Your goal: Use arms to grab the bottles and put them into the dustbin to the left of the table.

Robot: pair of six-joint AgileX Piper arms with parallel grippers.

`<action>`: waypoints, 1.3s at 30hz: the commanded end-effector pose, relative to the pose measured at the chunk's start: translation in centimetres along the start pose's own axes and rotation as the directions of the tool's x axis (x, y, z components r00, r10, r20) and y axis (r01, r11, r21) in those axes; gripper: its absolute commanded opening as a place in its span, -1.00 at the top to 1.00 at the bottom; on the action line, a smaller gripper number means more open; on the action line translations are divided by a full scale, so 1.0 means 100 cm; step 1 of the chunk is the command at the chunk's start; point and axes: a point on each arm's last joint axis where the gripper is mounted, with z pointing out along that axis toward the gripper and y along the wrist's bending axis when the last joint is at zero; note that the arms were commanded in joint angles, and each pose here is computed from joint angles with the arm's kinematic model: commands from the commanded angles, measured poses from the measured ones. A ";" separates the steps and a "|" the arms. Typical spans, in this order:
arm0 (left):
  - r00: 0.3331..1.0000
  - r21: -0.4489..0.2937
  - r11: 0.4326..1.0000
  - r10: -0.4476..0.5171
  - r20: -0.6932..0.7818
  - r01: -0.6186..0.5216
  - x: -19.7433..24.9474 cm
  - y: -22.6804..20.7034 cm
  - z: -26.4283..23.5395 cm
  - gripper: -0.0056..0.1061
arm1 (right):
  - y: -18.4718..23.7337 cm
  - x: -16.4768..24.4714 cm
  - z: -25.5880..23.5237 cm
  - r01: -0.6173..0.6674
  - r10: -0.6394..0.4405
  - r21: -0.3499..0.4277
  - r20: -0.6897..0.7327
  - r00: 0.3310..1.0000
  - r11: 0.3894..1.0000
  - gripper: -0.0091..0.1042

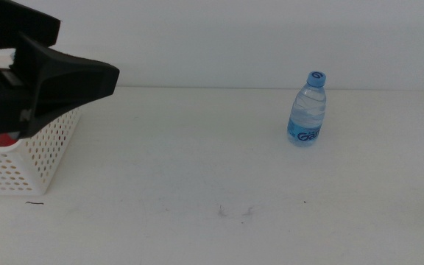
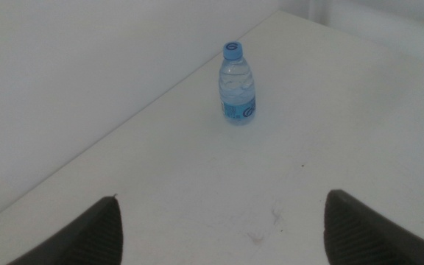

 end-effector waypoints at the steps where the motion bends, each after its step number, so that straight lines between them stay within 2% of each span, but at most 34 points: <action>1: 1.000 -0.003 1.000 -0.006 0.013 0.006 -0.001 0.000 -0.001 -0.78 | 0.002 0.004 0.015 0.019 -0.021 -0.030 -0.052 0.998 0.999 -0.78; 4: 1.000 -0.004 1.000 -0.005 0.015 0.005 -0.001 0.000 -0.001 -0.78 | 0.009 0.007 0.039 0.084 -0.099 -0.103 -0.148 0.984 0.991 -0.78; 8: 1.000 -0.004 1.000 -0.005 0.015 0.005 -0.001 0.000 -0.001 -0.78 | 0.018 0.007 0.090 0.084 -0.133 -0.165 -0.309 0.942 0.983 -0.78; 10: 1.000 -0.004 1.000 -0.005 0.015 0.005 -0.001 0.000 -0.001 -0.78 | 0.023 0.011 0.114 0.101 -0.166 -0.204 -0.335 0.927 0.974 -0.78; 13: 1.000 -0.004 1.000 -0.005 0.015 0.005 -0.001 0.000 -0.001 -0.78 | 0.030 0.023 0.147 0.108 -0.192 -0.258 -0.326 0.926 0.960 -0.78; 16: 1.000 -0.004 1.000 -0.005 0.015 0.005 -0.001 0.000 -0.001 -0.78 | 0.037 0.035 0.173 0.036 -0.107 -0.257 -0.268 0.958 0.966 -0.78; 20: 1.000 -0.004 1.000 -0.005 0.015 0.005 -0.001 0.000 -0.001 -0.78 | 0.045 0.052 0.195 0.001 -0.048 -0.303 -0.148 0.988 0.953 -0.78; 22: 1.000 -0.004 1.000 -0.005 0.015 0.005 -0.001 0.000 -0.001 -0.78 | 0.048 0.061 0.205 -0.014 -0.032 -0.328 -0.133 0.991 0.945 -0.78; 31: 1.000 -0.004 1.000 -0.005 0.015 0.005 -0.001 0.000 -0.001 -0.78 | 0.078 0.089 0.261 0.006 -0.080 -0.408 -0.167 0.983 0.913 -0.78; 39: 1.000 -0.004 1.000 -0.005 0.015 0.005 -0.001 0.000 -0.001 -0.78 | 0.084 0.116 0.315 0.017 -0.121 -0.368 -0.260 0.958 0.930 -0.78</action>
